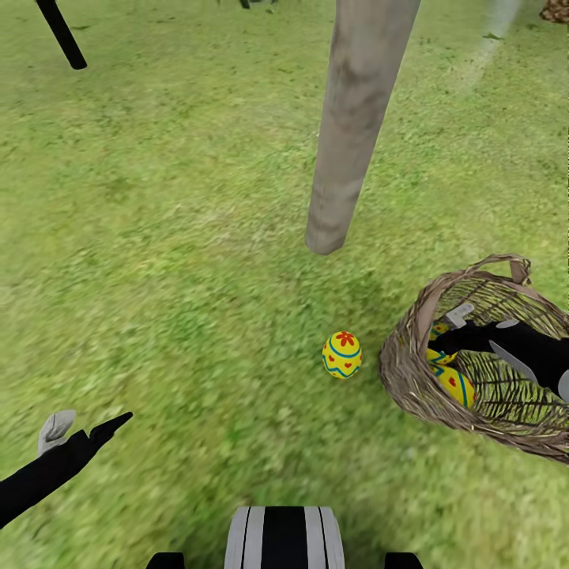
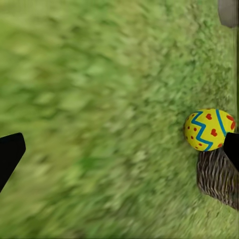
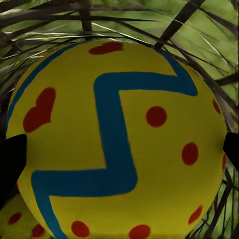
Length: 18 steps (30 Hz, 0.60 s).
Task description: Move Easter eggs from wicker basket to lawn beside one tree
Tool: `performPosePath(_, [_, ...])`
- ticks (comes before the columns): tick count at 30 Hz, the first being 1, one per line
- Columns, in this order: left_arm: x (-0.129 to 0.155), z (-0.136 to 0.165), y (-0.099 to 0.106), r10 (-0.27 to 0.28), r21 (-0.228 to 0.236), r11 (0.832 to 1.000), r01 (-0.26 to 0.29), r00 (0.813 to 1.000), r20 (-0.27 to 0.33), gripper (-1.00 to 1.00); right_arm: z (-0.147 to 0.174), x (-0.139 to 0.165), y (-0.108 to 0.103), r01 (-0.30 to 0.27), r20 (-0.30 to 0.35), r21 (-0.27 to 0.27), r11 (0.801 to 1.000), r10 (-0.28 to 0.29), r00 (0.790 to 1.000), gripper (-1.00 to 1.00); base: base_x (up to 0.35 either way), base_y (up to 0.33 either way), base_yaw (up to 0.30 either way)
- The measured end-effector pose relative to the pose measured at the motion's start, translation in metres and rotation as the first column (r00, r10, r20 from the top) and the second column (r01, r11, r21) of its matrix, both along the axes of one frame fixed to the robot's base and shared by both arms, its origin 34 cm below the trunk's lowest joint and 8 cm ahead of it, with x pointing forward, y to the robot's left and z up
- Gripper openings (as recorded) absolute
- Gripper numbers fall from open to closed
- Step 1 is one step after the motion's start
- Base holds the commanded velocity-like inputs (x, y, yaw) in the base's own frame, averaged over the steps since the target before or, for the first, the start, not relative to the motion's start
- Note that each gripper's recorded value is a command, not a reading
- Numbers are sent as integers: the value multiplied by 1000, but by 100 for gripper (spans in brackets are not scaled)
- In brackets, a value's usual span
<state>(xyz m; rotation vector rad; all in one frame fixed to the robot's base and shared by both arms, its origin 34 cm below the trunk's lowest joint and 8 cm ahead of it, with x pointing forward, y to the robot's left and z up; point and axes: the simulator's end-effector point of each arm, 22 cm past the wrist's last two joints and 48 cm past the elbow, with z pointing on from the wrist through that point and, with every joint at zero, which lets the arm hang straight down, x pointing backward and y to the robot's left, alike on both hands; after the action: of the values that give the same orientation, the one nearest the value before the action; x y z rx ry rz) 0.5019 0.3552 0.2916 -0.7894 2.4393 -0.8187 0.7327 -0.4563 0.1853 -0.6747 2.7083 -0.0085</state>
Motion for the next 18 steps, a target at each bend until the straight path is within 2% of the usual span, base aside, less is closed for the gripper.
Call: performPosePath(18, [11, 27, -1, -2, -3, 1000, 2, 998, 61, 100, 42, 18, 2, -4, 64, 5, 1000, 4, 998, -100, 0, 0, 0])
